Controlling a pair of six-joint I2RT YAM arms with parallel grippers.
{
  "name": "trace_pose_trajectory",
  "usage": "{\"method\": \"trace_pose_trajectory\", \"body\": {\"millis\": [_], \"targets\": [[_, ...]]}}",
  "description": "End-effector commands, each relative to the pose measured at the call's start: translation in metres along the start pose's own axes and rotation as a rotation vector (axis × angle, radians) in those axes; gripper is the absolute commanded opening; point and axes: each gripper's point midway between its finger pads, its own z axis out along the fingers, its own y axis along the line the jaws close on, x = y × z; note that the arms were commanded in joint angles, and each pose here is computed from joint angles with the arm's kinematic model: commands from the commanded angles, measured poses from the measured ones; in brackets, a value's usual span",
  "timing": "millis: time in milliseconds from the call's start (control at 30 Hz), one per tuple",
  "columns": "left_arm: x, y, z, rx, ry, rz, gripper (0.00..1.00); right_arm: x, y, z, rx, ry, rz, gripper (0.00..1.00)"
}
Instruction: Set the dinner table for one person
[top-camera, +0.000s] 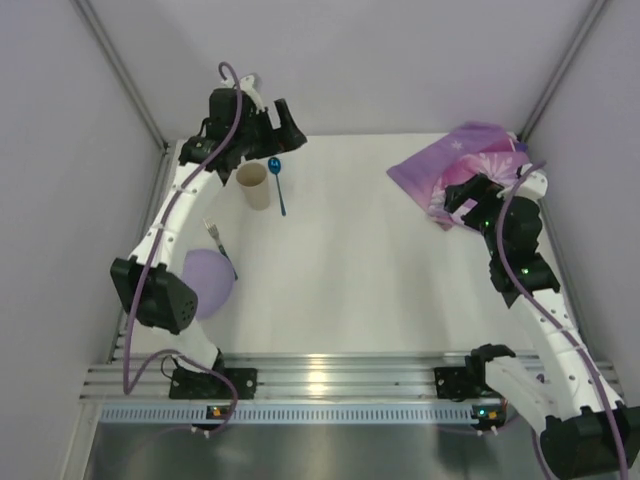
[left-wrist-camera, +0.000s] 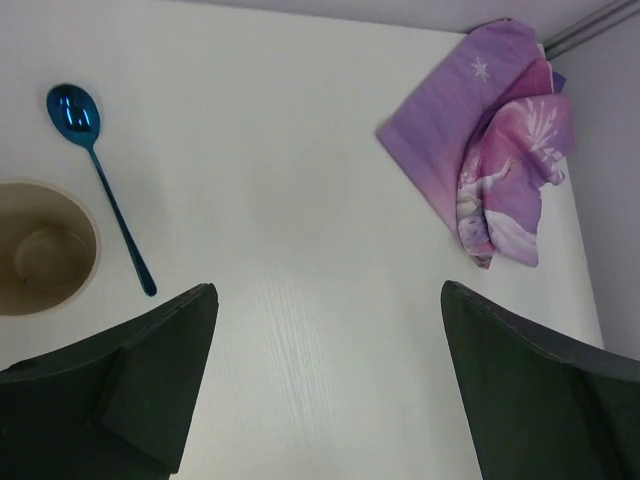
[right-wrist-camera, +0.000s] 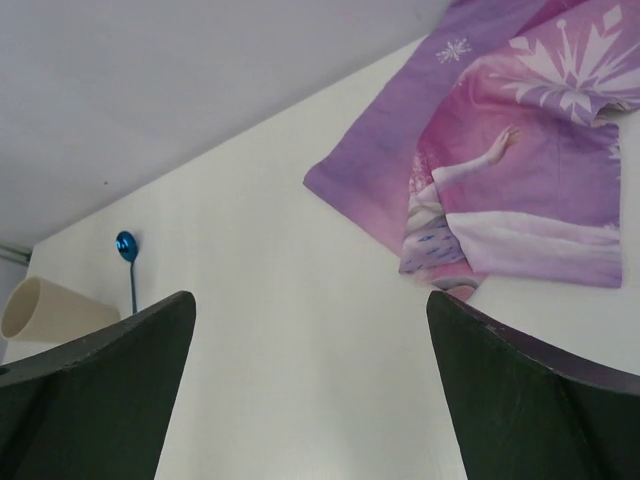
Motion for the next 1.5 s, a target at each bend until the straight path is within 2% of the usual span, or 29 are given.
{"method": "trace_pose_trajectory", "body": {"millis": [0, 67, 100, 133, 167, 200, 233, 267, 333, 400, 433, 467, 500, 533, 667, 700, 733, 800, 1000, 1167, 1233, 1367, 1433, 1467], "targets": [[-0.040, -0.009, -0.079, -0.102, -0.225, 0.131, 0.98, -0.017, 0.018, -0.004, -0.043, -0.013, 0.009, 1.00], [-0.043, 0.031, -0.092, -0.278, -0.320, 0.061, 0.98, -0.014, 0.027, 0.005, -0.070, 0.033, -0.004, 1.00], [-0.019, 0.062, -0.097, -0.368, -0.335, -0.123, 0.98, -0.014, 0.033, 0.010, -0.088, 0.054, -0.011, 1.00], [-0.011, 0.068, -0.095, -0.306, -0.326, -0.187, 0.98, -0.002, 0.033, 0.024, -0.083, 0.106, -0.027, 0.99], [-0.009, 0.091, -0.099, -0.236, -0.308, -0.241, 0.93, -0.009, 0.043, 0.030, -0.112, 0.118, -0.050, 1.00], [0.015, 0.098, -0.093, -0.183, -0.256, -0.276, 0.98, 0.008, 0.037, 0.050, -0.076, 0.186, -0.067, 1.00], [0.022, 0.102, -0.093, -0.195, -0.236, -0.291, 0.98, 0.010, 0.037, 0.058, -0.058, 0.219, -0.077, 1.00], [0.038, 0.105, -0.092, -0.233, -0.188, -0.298, 0.98, -0.009, 0.048, 0.066, -0.051, 0.210, -0.062, 1.00], [0.051, 0.111, -0.090, -0.257, -0.154, -0.282, 0.98, 0.020, 0.037, 0.092, 0.019, 0.350, -0.082, 1.00], [0.060, 0.118, -0.093, -0.306, -0.135, -0.286, 0.98, 0.016, 0.045, 0.105, 0.025, 0.402, -0.100, 1.00], [0.062, 0.119, -0.095, -0.314, -0.133, -0.292, 0.98, 0.036, 0.035, 0.123, 0.062, 0.464, -0.114, 1.00], [0.063, 0.118, -0.096, -0.312, -0.134, -0.300, 0.98, 0.030, 0.038, 0.131, 0.067, 0.473, -0.137, 1.00], [0.069, 0.114, -0.095, -0.285, -0.124, -0.314, 0.98, 0.050, 0.028, 0.149, 0.097, 0.529, -0.149, 1.00], [0.073, 0.113, -0.093, -0.270, -0.117, -0.320, 0.98, 0.040, 0.037, 0.161, 0.080, 0.509, -0.162, 1.00], [0.094, 0.107, -0.085, -0.208, -0.063, -0.336, 0.91, 0.059, 0.012, 0.202, 0.207, 0.594, -0.207, 1.00], [0.098, 0.107, -0.086, -0.210, -0.044, -0.325, 0.90, 0.083, 0.001, 0.216, 0.232, 0.648, -0.207, 1.00], [0.099, 0.108, -0.087, -0.220, -0.035, -0.320, 0.89, 0.075, 0.009, 0.226, 0.214, 0.628, -0.202, 1.00], [0.097, 0.109, -0.088, -0.237, -0.029, -0.311, 0.89, 0.107, -0.003, 0.237, 0.234, 0.704, -0.189, 1.00], [0.098, 0.119, -0.076, -0.286, 0.009, -0.338, 0.84, 0.171, -0.030, 0.259, 0.272, 0.804, -0.159, 1.00], [0.092, 0.121, -0.065, -0.307, 0.029, -0.362, 0.83, 0.201, -0.038, 0.264, 0.267, 0.862, -0.143, 1.00], [0.093, 0.117, -0.063, -0.293, 0.050, -0.383, 0.77, 0.215, -0.042, 0.264, 0.273, 0.887, -0.138, 0.97], [0.097, 0.114, -0.058, -0.289, 0.065, -0.398, 0.76, 0.238, -0.054, 0.261, 0.313, 0.934, -0.166, 0.84], [0.098, 0.114, -0.057, -0.291, 0.070, -0.397, 0.76, 0.241, -0.058, 0.257, 0.341, 0.945, -0.209, 0.75], [0.098, 0.113, -0.057, -0.288, 0.073, -0.400, 0.76, 0.242, -0.061, 0.255, 0.355, 0.949, -0.221, 0.63]]}}
